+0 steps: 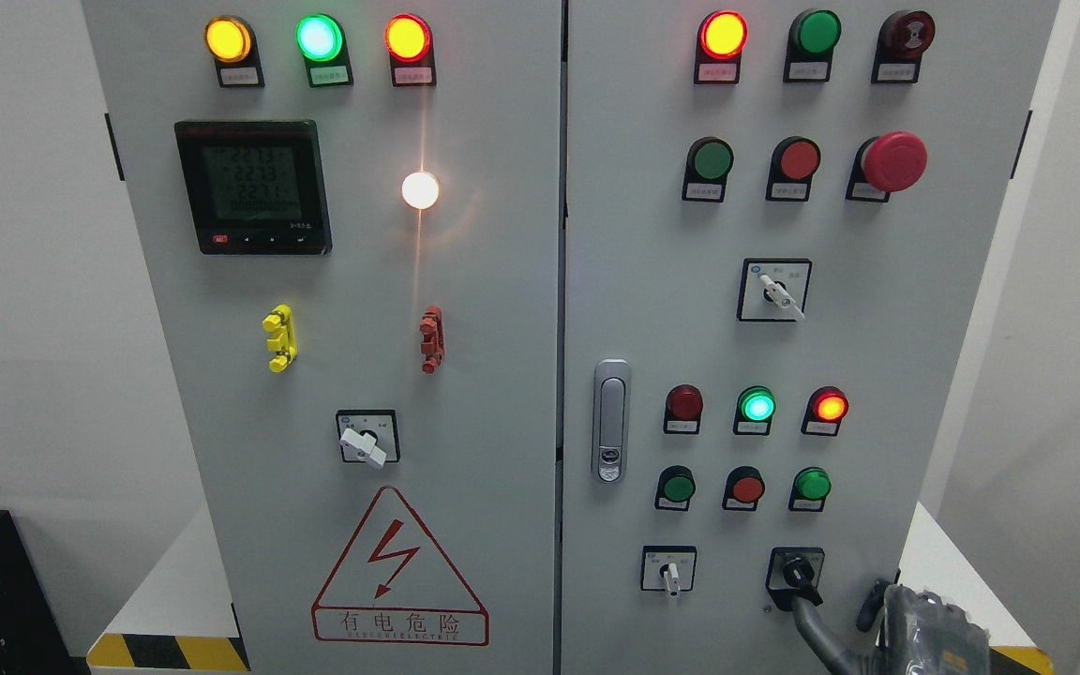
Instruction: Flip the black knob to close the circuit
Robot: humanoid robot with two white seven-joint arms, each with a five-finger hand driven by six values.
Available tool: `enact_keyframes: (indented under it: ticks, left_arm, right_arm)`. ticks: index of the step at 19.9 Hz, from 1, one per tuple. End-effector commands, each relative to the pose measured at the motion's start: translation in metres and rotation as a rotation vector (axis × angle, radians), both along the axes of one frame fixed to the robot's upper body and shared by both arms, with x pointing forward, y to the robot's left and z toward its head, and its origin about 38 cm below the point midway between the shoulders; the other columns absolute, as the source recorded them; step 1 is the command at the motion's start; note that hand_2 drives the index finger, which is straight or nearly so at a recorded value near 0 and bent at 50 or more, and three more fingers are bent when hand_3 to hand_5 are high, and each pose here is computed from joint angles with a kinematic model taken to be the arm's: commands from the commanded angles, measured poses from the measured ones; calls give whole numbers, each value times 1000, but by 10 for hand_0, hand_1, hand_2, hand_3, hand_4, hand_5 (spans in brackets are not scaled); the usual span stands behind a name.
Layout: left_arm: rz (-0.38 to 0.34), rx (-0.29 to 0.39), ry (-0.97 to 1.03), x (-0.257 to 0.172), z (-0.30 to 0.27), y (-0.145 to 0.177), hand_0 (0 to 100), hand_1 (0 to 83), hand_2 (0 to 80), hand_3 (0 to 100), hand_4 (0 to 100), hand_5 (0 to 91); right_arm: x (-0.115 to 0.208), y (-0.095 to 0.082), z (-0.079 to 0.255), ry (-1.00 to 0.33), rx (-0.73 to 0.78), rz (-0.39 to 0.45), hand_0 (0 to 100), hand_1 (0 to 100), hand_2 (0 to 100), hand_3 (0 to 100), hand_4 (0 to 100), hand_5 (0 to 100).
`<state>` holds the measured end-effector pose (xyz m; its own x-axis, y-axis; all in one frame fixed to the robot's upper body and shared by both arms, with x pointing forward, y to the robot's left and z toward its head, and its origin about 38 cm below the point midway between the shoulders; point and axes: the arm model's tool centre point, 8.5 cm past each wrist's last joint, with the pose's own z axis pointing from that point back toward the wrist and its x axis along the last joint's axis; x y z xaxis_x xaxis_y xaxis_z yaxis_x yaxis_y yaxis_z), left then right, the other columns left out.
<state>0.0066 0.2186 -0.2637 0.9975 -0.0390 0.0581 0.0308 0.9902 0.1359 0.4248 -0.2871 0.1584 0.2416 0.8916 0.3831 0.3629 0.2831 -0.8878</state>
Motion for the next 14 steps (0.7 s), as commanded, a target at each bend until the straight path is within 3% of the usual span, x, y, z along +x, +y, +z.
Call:
enact_keyframes:
  ticks: [1,14]
  left_arm:
    - [2,-4,-5,-5,-1,-1,120,556,0,0,0,0]
    - [2,-4,-5,-5,-1,-1,120,556,0,0,0,0]
  right_arm:
    - [0,-3,3,-9,6,-6,0,44,691,943,891,1000]
    - [0,-4,5,-18,17,-2,0,44,692,944,891,1000]
